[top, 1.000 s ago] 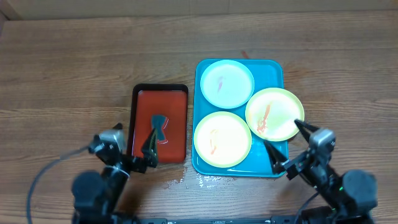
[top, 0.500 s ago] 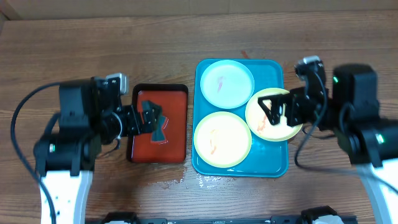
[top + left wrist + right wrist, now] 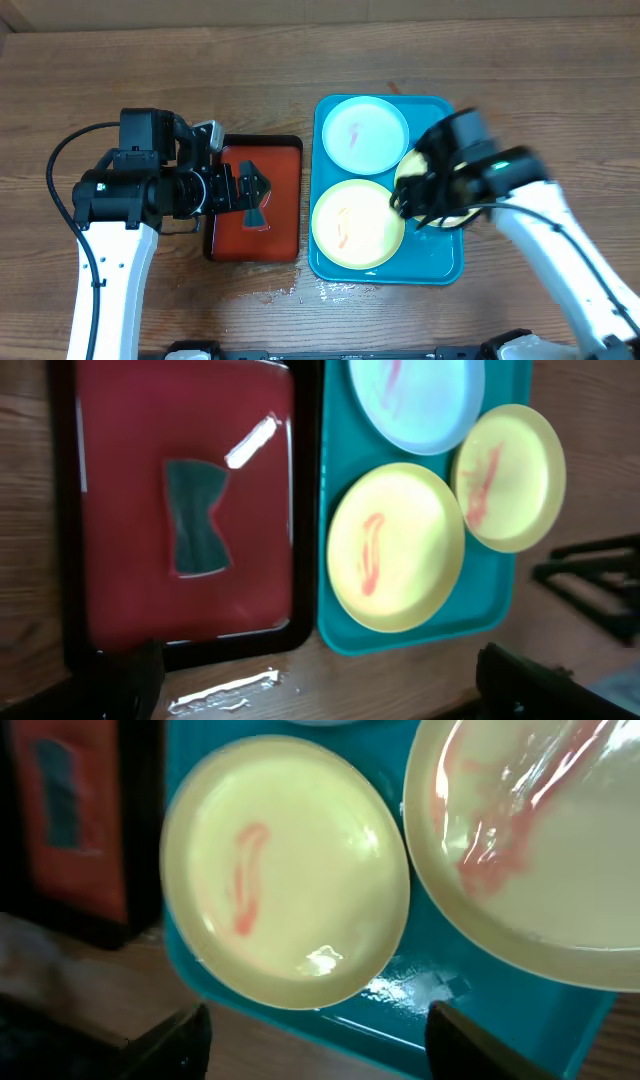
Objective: Clean dirty plates on tray and stack at the side
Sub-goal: 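Move the right gripper to the yellow plates and pinch the front plate's rim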
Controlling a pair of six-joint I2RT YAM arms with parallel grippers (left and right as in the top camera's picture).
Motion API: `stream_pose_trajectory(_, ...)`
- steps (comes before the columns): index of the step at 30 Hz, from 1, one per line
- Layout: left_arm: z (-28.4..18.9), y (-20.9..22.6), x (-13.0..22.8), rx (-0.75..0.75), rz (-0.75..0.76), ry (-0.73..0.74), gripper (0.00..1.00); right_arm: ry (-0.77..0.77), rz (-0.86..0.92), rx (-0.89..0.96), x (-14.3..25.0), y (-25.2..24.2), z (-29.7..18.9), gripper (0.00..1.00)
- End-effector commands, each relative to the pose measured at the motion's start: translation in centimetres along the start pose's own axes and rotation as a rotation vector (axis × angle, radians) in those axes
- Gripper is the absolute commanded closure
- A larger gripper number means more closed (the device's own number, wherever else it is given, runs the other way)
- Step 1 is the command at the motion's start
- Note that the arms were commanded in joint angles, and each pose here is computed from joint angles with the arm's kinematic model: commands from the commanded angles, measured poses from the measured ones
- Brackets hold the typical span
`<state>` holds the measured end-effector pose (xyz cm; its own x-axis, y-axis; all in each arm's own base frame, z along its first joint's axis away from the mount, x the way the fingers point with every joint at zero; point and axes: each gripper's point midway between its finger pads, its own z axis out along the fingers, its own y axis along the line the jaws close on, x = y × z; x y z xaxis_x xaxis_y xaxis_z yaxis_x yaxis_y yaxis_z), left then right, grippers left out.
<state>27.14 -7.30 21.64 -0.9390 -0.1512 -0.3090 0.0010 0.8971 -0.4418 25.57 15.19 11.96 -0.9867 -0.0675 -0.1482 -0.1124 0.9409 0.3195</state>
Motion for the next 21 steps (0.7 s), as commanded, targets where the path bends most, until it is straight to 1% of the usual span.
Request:
stream_pose_trajectory(1,-0.3,0.7,-0.7,-0.061,0.045,-0.024,0.00,0.012,0.138,0.128,1.6,-2.3,3.3,0.33)
stream_pose_trajectory(5,-0.3,-0.7,-0.8,0.021,0.048,-0.025,0.00,0.021,0.157,0.121,2.2,-3.0,5.7,0.41)
stream_pose_trajectory(6,-0.3,-0.6,-0.9,0.013,0.049,-0.028,0.00,0.025,0.157,0.122,2.3,-3.2,6.1,0.44)
stream_pose_trajectory(8,-0.2,0.5,-1.0,-0.047,0.043,-0.033,0.00,0.032,0.159,0.125,2.5,-3.4,6.9,0.46)
stream_pose_trajectory(10,0.1,1.4,-1.0,-0.094,0.013,-0.034,0.00,0.041,0.160,0.110,2.5,-3.3,7.7,0.52)
stream_pose_trajectory(11,0.3,1.7,-1.0,-0.099,0.001,-0.028,0.00,0.042,0.160,0.104,2.5,-3.3,8.0,0.52)
stream_pose_trajectory(12,0.6,1.7,-0.9,-0.099,-0.007,-0.020,0.01,0.039,0.159,0.105,2.4,-3.4,8.4,0.56)
stream_pose_trajectory(13,0.9,2.0,-0.7,-0.104,-0.014,-0.006,0.02,0.030,0.158,0.113,2.1,-3.6,8.7,0.66)
stream_pose_trajectory(14,1.4,2.2,-0.5,-0.113,-0.023,0.011,0.04,0.024,0.158,0.119,1.9,-3.7,8.9,0.78)
stream_pose_trajectory(15,1.9,2.5,-0.2,-0.125,-0.040,0.027,0.06,0.016,0.164,0.124,1.7,-3.8,8.9,0.83)
stream_pose_trajectory(17,3.2,2.7,0.4,-0.128,-0.070,0.068,0.12,-0.007,0.180,0.132,1.2,-3.9,9.0,0.87)
stream_pose_trajectory(18,4.2,2.8,0.9,-0.129,-0.085,0.093,0.14,-0.016,0.191,0.139,1.0,-4.0,8.9,0.91)
stream_pose_trajectory(21,7.2,3.0,2.2,-0.133,-0.072,0.165,0.22,-0.035,0.226,0.171,0.8,-4.6,8.9,0.96)
